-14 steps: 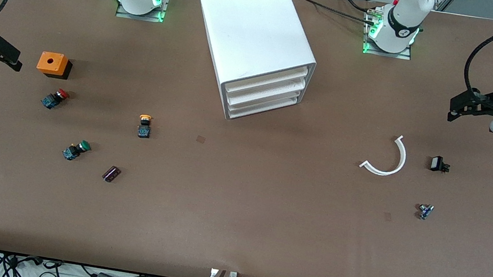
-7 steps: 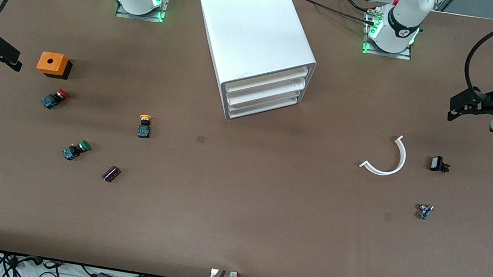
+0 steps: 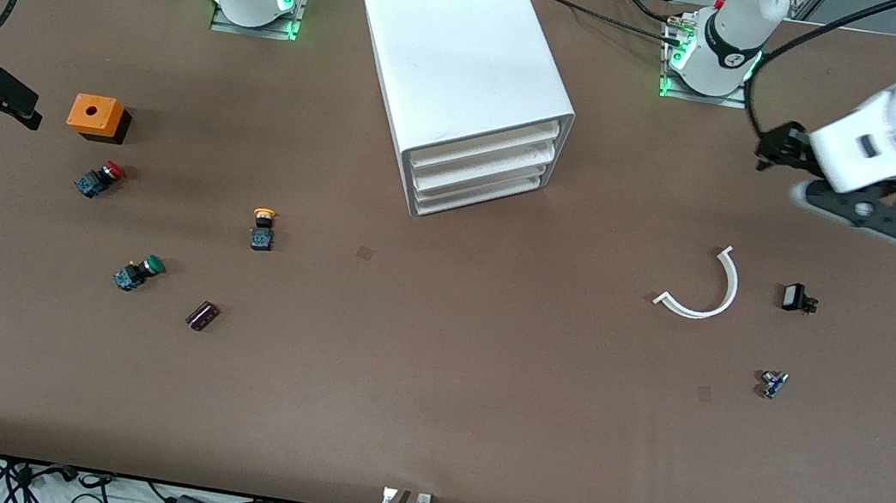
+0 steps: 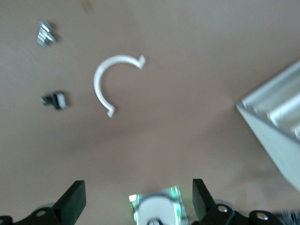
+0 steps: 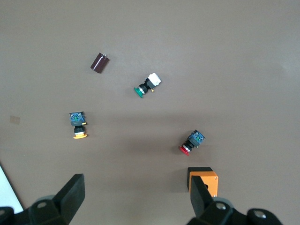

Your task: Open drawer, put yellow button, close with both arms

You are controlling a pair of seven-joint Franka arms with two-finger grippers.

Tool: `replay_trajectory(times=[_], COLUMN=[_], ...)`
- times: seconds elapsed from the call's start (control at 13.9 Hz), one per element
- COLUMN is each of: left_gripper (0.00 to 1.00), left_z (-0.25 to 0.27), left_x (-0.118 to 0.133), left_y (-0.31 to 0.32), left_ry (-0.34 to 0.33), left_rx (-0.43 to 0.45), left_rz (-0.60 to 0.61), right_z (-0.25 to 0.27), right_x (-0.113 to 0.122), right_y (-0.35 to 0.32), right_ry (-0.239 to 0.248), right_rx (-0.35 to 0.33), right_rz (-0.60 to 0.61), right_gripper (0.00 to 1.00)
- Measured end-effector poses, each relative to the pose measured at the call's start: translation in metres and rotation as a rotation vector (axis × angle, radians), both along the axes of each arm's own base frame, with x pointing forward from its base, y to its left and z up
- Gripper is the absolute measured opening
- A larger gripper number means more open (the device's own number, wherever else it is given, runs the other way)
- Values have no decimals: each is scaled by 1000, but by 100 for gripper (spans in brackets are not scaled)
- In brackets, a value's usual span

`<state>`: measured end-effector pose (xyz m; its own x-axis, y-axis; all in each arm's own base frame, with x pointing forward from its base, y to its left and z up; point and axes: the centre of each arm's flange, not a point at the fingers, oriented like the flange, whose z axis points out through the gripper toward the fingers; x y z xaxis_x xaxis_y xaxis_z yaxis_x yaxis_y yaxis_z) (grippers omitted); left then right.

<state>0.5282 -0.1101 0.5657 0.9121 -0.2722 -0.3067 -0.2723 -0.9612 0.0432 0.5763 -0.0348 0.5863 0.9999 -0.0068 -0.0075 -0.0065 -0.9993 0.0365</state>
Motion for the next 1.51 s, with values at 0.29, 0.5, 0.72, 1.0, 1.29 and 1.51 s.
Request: replay_trajectory(times=[0.29, 0.5, 0.72, 1.0, 1.29, 1.51], left_gripper=[100, 100, 100, 100, 91, 81], left_z=[-74, -123, -153, -186, -238, -265], left_x=[0, 14, 32, 25, -11, -34], left_y=[-57, -84, -104, -136, -138, -136], left_ry=[249, 418, 431, 291, 248, 219], left_rx=[-112, -408, -628, -809, -1049, -1089], left_rz=[-69, 11, 100, 28, 14, 24], right_z=[-16, -61, -113, -152, -197, -224], right_x=[0, 15, 35, 47, 53, 58], right_y=[-1, 3, 25, 88, 133, 132], right_ry=[41, 118, 176, 194, 230, 246], right_rx=[2, 5, 6, -1, 56, 67], right_rz=[-1, 8, 45, 142, 125, 113], right_gripper=[100, 100, 100, 100, 100, 100])
